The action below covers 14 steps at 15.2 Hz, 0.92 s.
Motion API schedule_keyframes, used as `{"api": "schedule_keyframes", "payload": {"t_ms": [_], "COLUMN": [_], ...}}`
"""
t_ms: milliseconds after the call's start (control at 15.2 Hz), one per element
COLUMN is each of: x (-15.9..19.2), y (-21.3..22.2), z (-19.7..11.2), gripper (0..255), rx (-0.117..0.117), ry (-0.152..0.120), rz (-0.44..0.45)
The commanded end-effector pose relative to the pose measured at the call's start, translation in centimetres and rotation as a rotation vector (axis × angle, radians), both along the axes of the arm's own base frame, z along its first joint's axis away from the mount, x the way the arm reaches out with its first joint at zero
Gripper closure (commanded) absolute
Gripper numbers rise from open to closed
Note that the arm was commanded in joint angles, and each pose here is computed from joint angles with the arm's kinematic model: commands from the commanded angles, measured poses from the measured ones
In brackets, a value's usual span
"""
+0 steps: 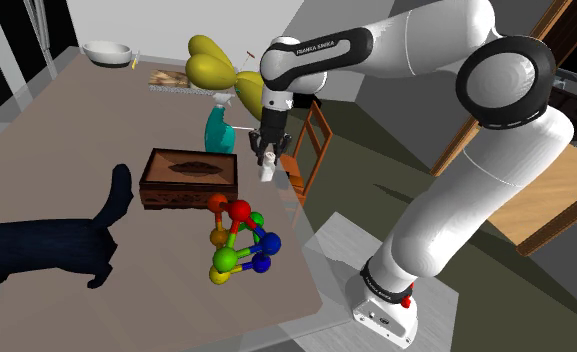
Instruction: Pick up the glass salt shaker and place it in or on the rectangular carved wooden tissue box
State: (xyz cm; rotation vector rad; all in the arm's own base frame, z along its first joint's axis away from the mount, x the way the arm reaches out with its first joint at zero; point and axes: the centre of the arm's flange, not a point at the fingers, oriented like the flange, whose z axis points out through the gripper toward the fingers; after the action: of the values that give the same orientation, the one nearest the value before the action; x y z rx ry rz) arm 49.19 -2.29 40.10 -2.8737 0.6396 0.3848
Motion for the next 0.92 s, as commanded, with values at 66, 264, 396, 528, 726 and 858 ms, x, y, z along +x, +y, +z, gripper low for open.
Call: {"api": "schedule_keyframes", "payload": {"t_ms": [66,264,396,528,726,858], "x": [0.1,0.1,0.1,0.1,0.1,0.1], "y": [0.0,0.0,0.0,0.0,0.0,0.0], "z": [1.6,3.2,4.2,5.3,6.9,7.9], "gripper": [255,255,255,255,255,255], "rx": [0.0,0.0,0.0,0.0,0.0,0.0], "ry": [0.001,0.001,0.001,0.001,0.001,0.001], "rz": [0.0,0.0,0.0,0.0,0.0,0.0]}}
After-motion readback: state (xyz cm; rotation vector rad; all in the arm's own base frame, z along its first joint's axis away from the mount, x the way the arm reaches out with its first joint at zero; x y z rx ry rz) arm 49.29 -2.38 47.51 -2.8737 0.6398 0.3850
